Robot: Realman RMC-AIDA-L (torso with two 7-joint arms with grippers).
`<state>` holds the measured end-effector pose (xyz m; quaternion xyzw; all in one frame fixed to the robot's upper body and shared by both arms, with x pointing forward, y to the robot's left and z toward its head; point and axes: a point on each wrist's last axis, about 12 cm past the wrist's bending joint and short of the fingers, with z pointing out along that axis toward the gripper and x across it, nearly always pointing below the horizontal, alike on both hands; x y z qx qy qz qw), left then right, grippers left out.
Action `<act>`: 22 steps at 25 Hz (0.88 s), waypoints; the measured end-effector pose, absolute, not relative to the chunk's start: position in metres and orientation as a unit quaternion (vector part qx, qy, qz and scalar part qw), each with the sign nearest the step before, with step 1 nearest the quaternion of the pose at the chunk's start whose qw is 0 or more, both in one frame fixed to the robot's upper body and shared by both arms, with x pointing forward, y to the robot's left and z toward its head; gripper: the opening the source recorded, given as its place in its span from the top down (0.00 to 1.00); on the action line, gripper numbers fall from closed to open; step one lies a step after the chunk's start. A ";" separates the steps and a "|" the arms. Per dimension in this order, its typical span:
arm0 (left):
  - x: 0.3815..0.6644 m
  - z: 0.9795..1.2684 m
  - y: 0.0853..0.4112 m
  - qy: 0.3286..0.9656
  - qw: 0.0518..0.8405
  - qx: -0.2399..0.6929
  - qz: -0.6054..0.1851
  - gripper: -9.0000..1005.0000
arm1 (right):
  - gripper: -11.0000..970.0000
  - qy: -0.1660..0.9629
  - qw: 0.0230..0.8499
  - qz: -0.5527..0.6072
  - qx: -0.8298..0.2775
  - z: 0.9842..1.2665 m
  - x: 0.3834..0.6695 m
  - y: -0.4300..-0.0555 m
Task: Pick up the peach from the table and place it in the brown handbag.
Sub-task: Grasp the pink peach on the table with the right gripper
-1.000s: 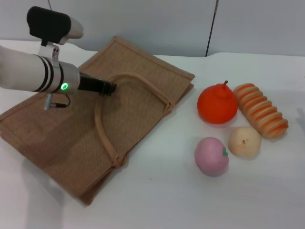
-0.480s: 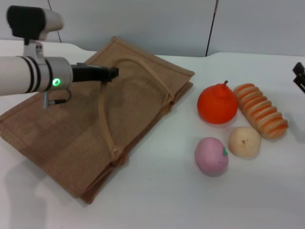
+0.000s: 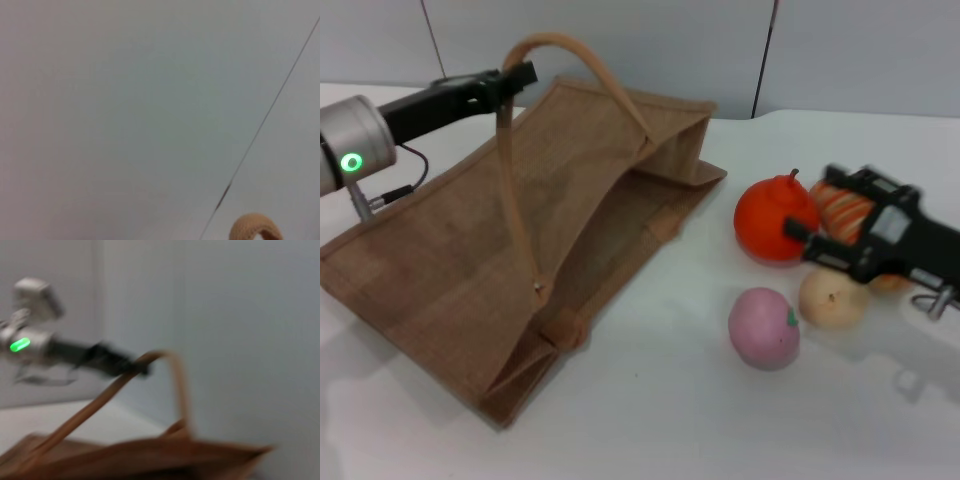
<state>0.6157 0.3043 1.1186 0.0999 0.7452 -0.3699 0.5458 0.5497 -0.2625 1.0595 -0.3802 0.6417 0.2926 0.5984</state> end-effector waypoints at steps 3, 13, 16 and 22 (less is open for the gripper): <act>0.610 1.122 0.313 0.721 0.562 0.091 -0.395 0.88 | 0.15 0.642 0.567 0.311 -0.413 1.061 0.553 -0.254; 0.604 1.127 0.317 0.695 0.577 0.089 -0.421 0.88 | 0.15 0.673 0.463 0.339 -0.466 1.063 0.562 -0.245; 0.604 1.127 0.317 0.694 0.578 0.088 -0.420 0.88 | 0.15 0.682 0.457 0.335 -0.463 1.064 0.563 -0.249; 0.602 1.127 0.326 0.690 0.588 0.068 -0.416 0.88 | 0.15 0.683 0.447 0.334 -0.470 1.066 0.564 -0.252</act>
